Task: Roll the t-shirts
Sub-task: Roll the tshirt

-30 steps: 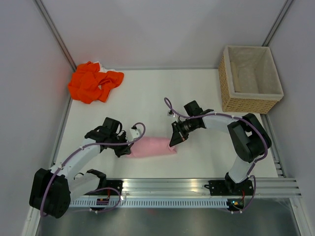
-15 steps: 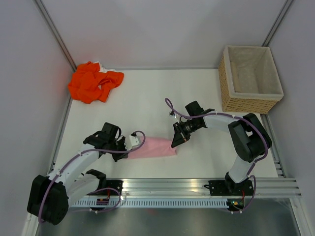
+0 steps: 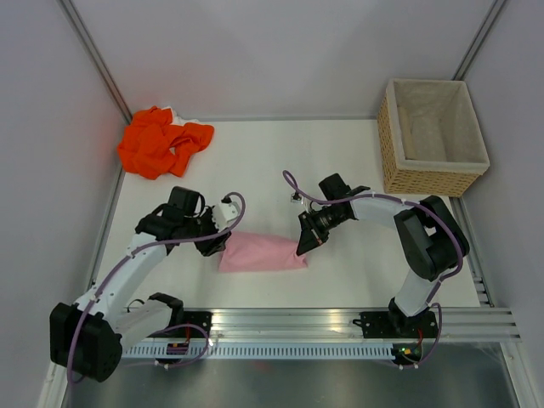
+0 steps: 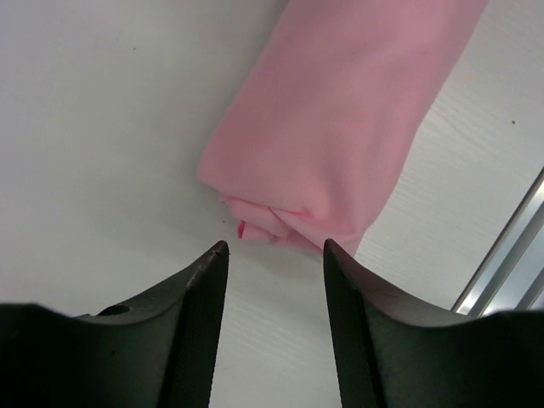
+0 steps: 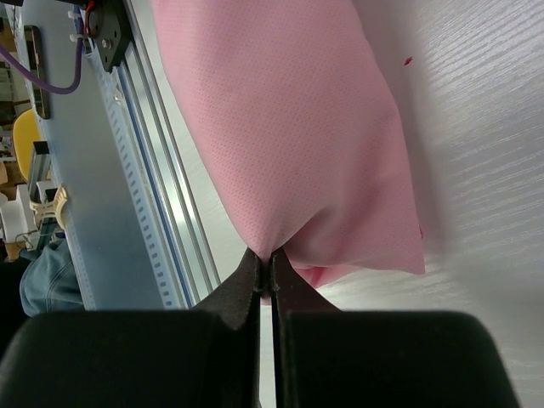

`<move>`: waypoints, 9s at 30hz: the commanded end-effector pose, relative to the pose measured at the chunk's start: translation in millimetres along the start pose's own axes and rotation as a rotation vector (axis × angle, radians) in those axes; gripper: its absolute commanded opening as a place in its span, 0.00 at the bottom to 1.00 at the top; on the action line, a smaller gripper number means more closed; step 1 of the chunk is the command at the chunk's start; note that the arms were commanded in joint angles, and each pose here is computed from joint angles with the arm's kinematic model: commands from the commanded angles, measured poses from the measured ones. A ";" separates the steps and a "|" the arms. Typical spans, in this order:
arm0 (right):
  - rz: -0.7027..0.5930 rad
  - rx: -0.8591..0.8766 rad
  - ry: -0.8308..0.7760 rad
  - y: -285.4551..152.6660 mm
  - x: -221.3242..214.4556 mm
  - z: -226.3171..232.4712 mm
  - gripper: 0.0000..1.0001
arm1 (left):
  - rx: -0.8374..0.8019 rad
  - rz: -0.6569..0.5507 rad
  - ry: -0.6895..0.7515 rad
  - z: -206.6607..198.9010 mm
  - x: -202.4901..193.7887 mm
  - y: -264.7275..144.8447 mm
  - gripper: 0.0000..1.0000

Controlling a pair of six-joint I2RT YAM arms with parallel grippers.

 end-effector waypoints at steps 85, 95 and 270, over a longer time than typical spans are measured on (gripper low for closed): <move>-0.364 -0.303 -0.057 4.9 -4.8 86.2 0.00 | -0.069 -0.042 -0.123 -2.7 -1.7 3.0 0.02; -0.309 -0.256 0.107 22.1 -19.9 79.1 0.00 | -0.123 0.132 -0.169 -5.8 -33.2 15.4 0.02; -0.018 -0.809 -0.414 27.7 77.3 66.9 0.88 | 0.149 -0.104 -0.356 49.7 38.6 -22.7 0.78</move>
Point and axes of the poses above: each gripper's point midway between its finger pads, its own y axis out along the fingers, its own z axis along the line the jaws close on, x = y × z, the point moved 5 cm from there along -y, back along the fingers, and after that the axes turned 14 degrees about -y, right-handed, at the moved point
